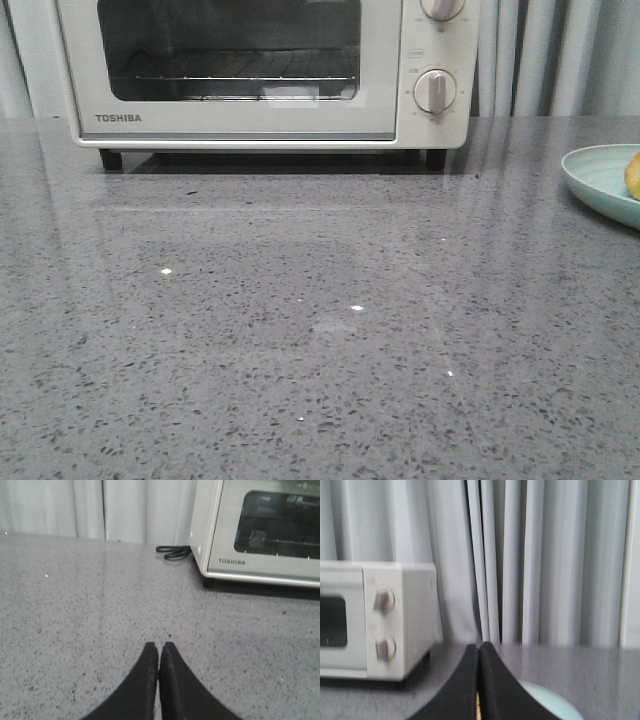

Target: Put bread in oven

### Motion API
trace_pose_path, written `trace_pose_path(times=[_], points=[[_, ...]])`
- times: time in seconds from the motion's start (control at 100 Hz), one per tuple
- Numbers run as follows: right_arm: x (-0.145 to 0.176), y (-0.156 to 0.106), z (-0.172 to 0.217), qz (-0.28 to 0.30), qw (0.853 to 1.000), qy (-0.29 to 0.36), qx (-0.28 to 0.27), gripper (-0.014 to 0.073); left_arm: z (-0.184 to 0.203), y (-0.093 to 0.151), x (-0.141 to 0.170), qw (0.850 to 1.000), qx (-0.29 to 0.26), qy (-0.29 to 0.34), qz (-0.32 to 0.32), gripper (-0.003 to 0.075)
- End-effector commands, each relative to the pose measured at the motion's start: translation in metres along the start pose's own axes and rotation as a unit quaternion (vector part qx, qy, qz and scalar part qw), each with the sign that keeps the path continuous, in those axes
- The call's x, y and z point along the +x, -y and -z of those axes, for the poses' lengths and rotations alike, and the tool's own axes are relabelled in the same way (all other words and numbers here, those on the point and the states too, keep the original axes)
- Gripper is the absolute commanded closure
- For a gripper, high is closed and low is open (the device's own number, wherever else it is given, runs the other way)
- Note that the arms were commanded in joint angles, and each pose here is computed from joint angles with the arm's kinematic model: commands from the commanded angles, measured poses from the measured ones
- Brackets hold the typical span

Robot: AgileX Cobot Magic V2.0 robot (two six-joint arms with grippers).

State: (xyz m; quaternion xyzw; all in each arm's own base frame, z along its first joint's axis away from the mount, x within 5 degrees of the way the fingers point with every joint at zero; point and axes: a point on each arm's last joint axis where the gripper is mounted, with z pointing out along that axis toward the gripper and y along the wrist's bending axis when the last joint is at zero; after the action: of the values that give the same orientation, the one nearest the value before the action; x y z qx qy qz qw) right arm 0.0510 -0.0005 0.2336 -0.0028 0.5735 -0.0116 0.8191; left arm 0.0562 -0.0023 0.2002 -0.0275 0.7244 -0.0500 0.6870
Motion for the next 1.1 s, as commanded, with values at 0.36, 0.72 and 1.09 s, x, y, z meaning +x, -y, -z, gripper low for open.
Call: trace_pose_path(times=[0.36, 0.72, 1.09], points=[[-0.015, 0.000, 0.005, 0.000, 0.993, 0.117, 0.002, 0.0670, 0.002, 0.000, -0.010, 0.992, 0.013, 0.088, 0.090, 0.0742], [-0.016, 0.000, 0.001, -0.112, 0.993, 0.046, -0.005, 0.0670, 0.005, -0.006, -0.019, 0.949, 0.012, 0.136, 0.284, 0.0741], [-0.041, 0.001, 0.000, -0.154, 0.986, -0.068, 0.008, 0.0670, 0.009, -0.005, -0.034, 0.945, 0.017, 0.167, 0.281, 0.0741]])
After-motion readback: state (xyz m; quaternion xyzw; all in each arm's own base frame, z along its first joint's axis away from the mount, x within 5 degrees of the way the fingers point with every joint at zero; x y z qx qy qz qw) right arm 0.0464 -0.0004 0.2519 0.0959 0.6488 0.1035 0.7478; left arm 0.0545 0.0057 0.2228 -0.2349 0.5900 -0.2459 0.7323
